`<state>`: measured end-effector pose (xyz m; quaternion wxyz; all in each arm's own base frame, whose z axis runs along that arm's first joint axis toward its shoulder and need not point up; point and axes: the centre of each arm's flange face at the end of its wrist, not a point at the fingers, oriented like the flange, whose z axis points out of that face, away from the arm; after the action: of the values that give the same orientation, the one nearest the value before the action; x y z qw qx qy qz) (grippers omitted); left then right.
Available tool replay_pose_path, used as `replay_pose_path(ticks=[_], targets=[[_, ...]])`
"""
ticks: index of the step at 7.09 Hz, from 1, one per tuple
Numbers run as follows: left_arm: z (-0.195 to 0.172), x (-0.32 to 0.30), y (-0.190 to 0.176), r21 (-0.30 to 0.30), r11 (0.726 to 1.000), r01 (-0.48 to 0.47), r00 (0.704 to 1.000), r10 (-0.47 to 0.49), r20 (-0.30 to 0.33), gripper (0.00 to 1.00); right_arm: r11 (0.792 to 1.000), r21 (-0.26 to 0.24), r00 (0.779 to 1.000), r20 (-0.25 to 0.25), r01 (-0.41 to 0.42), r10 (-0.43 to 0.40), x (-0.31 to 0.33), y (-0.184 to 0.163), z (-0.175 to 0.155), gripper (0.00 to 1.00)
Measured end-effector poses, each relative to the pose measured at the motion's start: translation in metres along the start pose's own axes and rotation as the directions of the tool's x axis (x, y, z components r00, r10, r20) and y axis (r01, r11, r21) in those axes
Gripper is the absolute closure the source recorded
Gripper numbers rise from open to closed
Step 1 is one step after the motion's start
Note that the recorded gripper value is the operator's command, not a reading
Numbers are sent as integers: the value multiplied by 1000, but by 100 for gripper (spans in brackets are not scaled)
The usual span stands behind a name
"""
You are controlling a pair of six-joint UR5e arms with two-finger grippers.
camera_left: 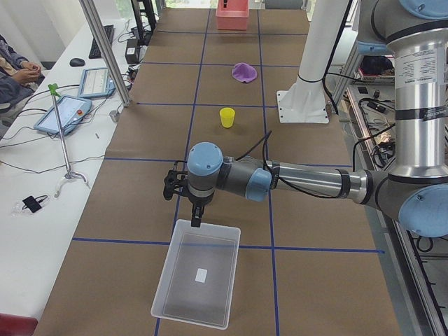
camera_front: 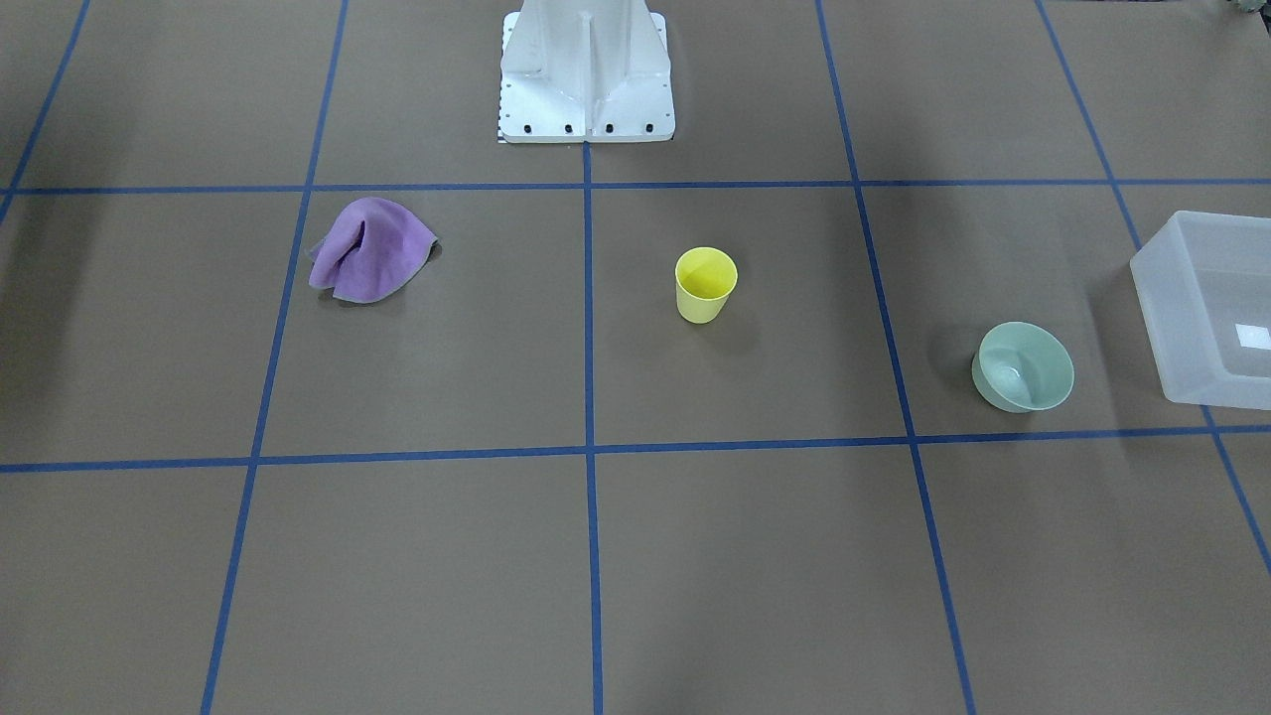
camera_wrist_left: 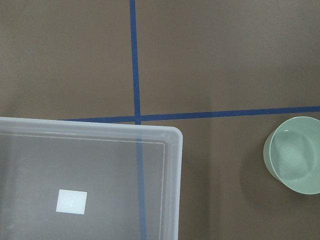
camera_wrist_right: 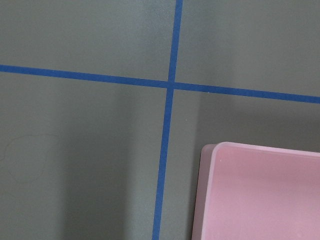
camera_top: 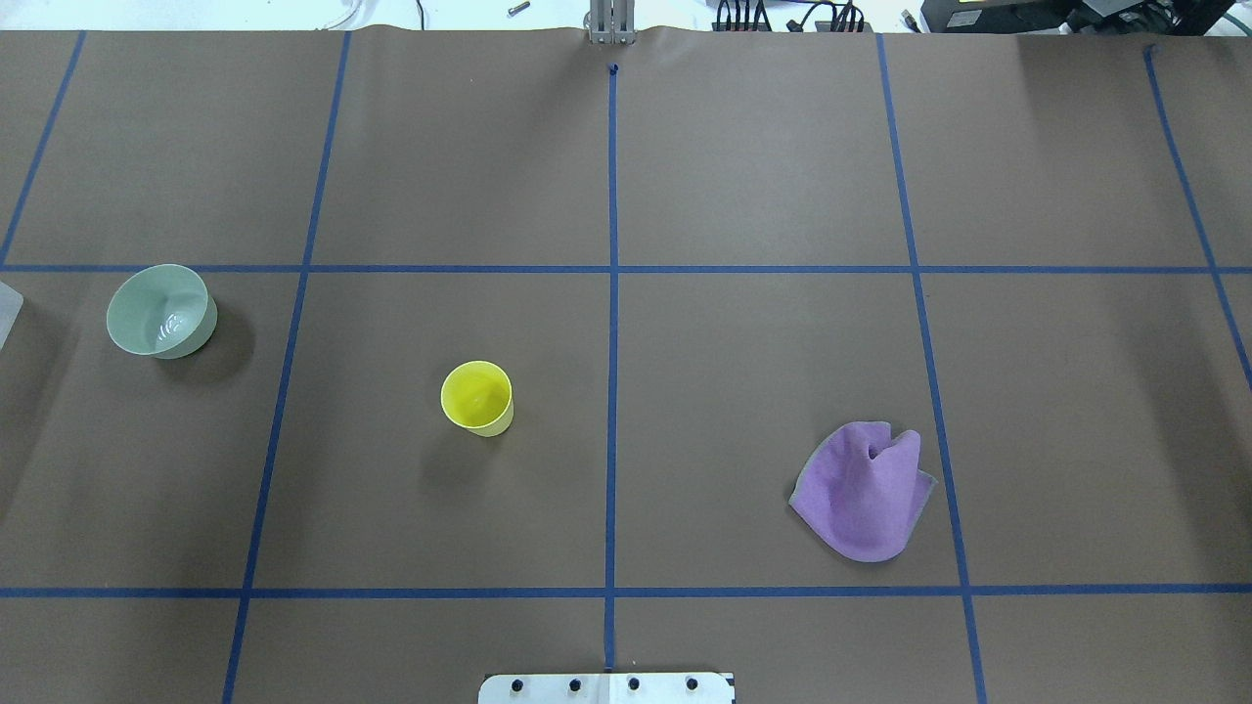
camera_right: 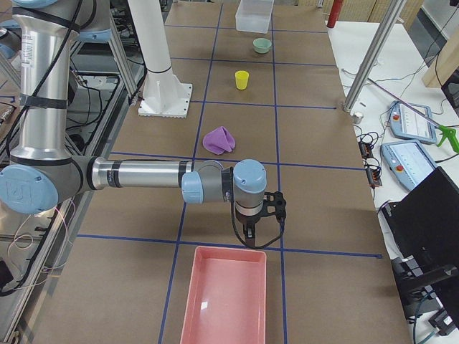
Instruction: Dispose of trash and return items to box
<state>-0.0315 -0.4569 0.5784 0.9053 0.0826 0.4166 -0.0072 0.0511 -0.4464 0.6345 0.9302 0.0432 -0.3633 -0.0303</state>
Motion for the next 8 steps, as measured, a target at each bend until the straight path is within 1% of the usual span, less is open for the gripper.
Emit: replay_pose_path(ticks=[1, 2, 3, 4, 5, 7, 8], targets=[[15, 19, -2, -14, 1000, 16, 1000, -16, -8, 2, 1000, 1, 1000, 3, 0, 0, -2, 0, -1, 0], [36, 41, -3, -30, 1000, 8, 1000, -8, -1, 2, 1000, 6, 1000, 6, 4, -4, -4, 3, -4, 0], [58, 65, -5, -45, 999, 3, 1000, -2, 21, 2, 1000, 12, 1000, 8, 10, -10, -8, 9, -8, 0], [76, 90, -10, -52, 998, 22, 999, -20, 31, 2, 1000, 14, 1000, 8, 15, -15, -11, 17, -11, 0], [91, 104, -22, -54, 997, 57, 998, -55, 40, 2, 1000, 16, 1000, 7, 19, -20, -13, 21, -12, 0], [128, 125, -61, -62, 983, 174, 984, -171, 53, 2, 1000, 18, 1000, 7, 23, -23, -14, 23, -14, 0], [150, 141, -67, -60, 975, 213, 976, -210, 59, 2, 1000, 18, 1000, 6, 23, -23, -14, 23, -14, 0]])
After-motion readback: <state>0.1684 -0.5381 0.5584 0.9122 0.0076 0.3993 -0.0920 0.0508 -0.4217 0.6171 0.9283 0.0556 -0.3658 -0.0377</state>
